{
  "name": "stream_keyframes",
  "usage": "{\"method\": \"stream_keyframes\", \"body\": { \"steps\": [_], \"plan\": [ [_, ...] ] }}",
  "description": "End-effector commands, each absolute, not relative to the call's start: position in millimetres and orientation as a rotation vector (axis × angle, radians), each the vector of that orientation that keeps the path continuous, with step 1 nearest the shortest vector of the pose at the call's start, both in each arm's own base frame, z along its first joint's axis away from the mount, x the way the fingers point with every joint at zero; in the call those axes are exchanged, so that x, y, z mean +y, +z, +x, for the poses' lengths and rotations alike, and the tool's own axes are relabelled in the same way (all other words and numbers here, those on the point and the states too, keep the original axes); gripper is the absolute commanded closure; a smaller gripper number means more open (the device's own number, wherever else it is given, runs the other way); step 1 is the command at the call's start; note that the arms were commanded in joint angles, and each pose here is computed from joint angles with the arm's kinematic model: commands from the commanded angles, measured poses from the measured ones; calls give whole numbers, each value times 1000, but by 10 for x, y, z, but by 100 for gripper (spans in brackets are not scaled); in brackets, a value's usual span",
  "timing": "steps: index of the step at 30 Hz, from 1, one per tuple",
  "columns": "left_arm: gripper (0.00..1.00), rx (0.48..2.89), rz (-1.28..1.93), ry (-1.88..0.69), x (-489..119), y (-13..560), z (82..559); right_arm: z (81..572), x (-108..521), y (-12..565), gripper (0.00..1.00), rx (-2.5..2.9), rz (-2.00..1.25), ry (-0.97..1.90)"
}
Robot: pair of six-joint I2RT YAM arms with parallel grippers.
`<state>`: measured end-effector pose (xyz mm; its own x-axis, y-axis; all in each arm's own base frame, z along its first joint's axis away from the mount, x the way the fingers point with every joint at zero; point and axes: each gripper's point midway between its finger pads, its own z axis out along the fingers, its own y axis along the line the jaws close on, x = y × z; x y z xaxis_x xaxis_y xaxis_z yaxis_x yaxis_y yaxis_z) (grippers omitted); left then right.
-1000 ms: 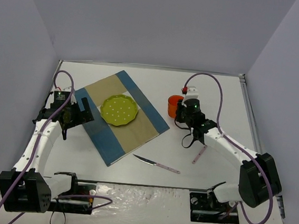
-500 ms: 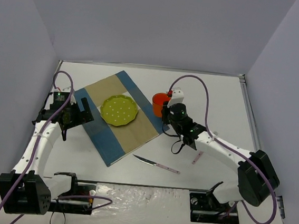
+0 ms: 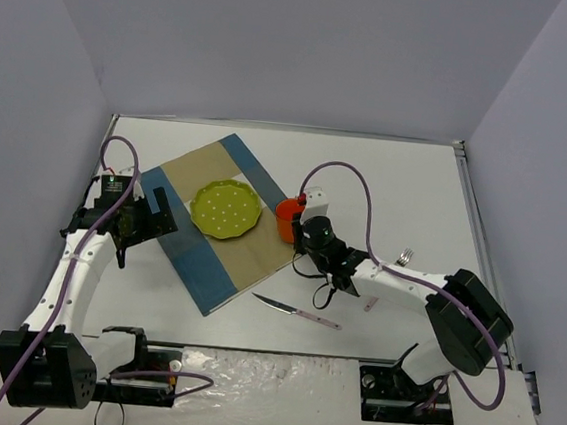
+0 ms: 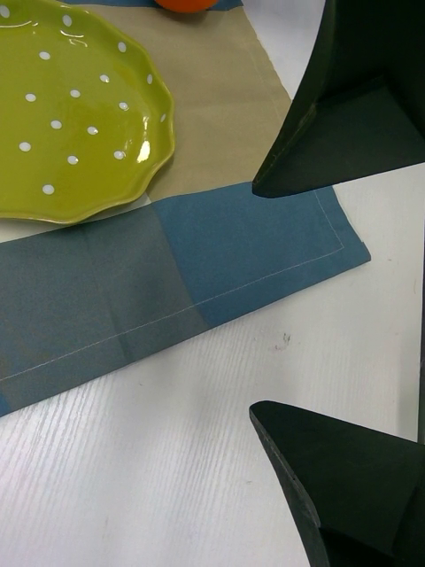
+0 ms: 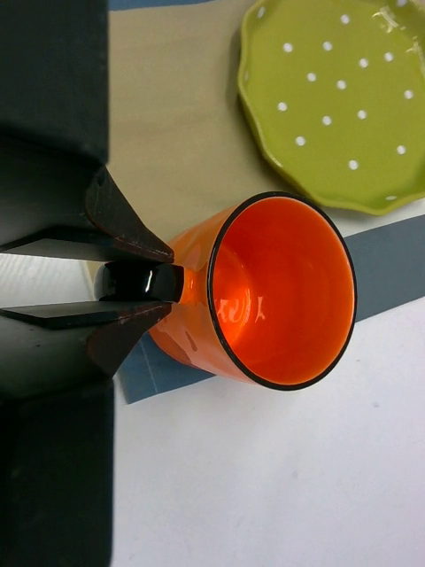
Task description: Set the dinner table for one person
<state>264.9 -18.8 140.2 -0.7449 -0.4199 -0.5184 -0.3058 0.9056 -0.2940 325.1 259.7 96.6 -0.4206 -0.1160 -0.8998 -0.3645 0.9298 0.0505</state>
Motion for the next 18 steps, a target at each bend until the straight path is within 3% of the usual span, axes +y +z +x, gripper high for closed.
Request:
{"method": "stream_keyframes", "body": {
  "steps": [1,11,18],
  "plan": [
    [3,2402,-528,-249,-158,1594,2732,3370,2641,1324,100,1838,-179,366],
    [3,2402,-548,-262,-174,1571,2700,3186,2580,1003,100,1912,-115,424],
    [3,2397,-565,-270,-184,1564,2670,3061,2503,998,90,1936,-91,417]
  ]
}}
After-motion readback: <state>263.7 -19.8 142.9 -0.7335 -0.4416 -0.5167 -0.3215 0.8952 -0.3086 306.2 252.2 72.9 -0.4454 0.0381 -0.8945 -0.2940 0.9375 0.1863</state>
